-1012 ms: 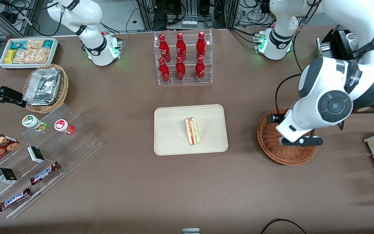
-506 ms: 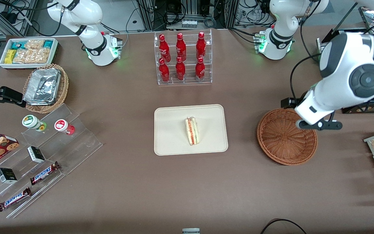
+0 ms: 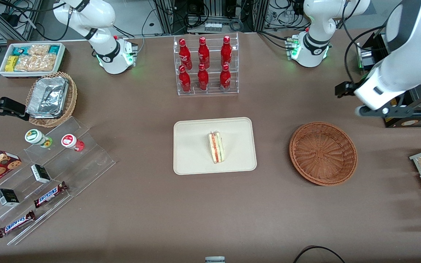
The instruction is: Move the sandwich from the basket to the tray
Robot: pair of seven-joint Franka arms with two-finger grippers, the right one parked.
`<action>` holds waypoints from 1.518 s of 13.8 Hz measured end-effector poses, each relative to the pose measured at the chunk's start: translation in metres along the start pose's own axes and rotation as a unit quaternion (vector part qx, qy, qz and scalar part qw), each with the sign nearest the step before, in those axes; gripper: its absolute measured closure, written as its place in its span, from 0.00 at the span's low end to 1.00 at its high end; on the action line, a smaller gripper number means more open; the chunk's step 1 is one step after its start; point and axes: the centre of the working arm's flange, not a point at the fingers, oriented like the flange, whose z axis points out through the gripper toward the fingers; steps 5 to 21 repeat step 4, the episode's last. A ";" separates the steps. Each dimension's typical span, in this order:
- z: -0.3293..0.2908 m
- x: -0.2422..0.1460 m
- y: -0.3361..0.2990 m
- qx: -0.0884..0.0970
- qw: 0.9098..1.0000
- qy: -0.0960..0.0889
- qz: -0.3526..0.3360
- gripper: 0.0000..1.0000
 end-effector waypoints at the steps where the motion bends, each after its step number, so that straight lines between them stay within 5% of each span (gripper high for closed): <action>1: -0.004 -0.005 -0.008 -0.002 1.000 0.002 -0.005 0.00; 21: -0.009 -0.012 -0.019 -0.005 1.000 0.006 -0.014 0.00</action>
